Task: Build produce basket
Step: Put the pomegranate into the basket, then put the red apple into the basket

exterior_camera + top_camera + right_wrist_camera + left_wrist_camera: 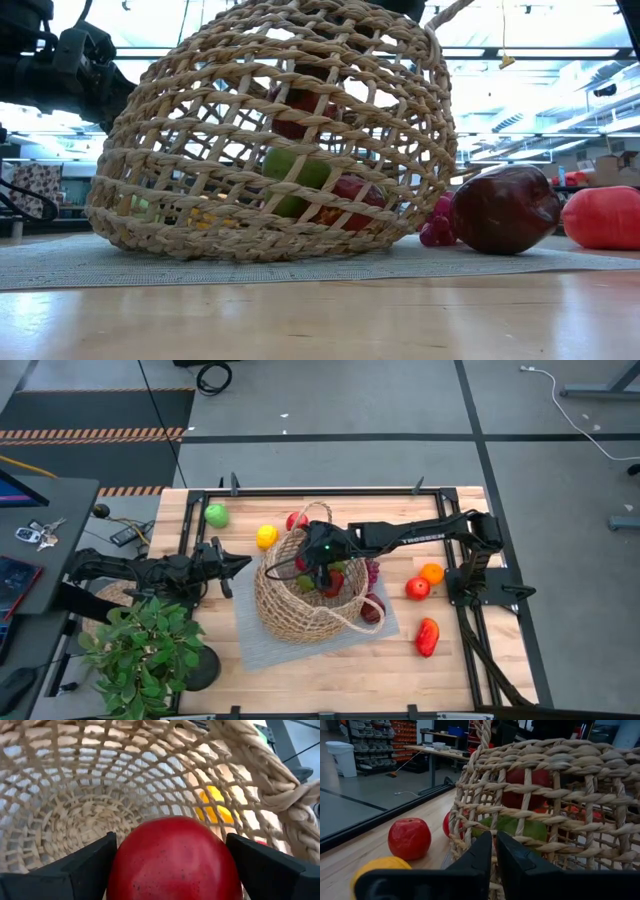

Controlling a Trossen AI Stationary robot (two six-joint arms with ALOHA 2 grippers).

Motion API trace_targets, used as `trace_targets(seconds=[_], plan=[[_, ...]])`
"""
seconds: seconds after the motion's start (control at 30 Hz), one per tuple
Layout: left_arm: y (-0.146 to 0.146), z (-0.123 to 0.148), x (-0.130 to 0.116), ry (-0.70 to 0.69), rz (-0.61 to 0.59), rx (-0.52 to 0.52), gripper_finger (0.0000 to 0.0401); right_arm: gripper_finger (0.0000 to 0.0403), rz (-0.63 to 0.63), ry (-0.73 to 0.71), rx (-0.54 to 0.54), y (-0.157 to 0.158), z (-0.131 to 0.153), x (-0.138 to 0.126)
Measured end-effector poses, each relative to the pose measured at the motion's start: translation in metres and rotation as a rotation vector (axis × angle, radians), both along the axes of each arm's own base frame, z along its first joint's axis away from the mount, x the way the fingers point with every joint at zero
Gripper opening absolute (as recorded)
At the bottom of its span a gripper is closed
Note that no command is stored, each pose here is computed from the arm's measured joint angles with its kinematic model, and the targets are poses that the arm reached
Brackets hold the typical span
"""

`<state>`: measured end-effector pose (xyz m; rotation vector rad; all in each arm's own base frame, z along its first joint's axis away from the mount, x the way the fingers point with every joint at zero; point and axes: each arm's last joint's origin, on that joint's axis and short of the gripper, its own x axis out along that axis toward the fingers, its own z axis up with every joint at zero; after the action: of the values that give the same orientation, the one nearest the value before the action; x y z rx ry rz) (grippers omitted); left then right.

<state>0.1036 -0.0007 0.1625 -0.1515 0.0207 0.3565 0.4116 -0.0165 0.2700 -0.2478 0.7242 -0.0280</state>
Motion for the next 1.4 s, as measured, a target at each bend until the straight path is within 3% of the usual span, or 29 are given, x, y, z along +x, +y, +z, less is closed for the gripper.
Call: trace_targets(seconds=[0.43,0.77,0.97,1.2,1.4], plan=[[0.0,0.0,0.0,0.0,0.0,0.0,0.0036,0.0396,0.003,-0.021,0.0,0.001,0.003,0.0],[0.0,0.0,0.0,0.001,0.0,0.0,0.0039,0.0397,0.04,-0.077,-0.003,0.02,0.031,-0.015],[0.0,0.0,0.0,0.0,0.0,0.0,0.0038,0.0397,-0.037,-0.108,-0.069,0.028,0.064,-0.043],[0.0,0.0,0.0,0.0,0.0,0.0,0.0033,0.0391,-0.125,-0.173,-0.011,0.015,0.104,-0.084],[0.0,0.0,0.0,0.001,0.0,0.0,0.004,0.0383,-0.2,-0.158,-0.015,-0.005,0.115,-0.104]])
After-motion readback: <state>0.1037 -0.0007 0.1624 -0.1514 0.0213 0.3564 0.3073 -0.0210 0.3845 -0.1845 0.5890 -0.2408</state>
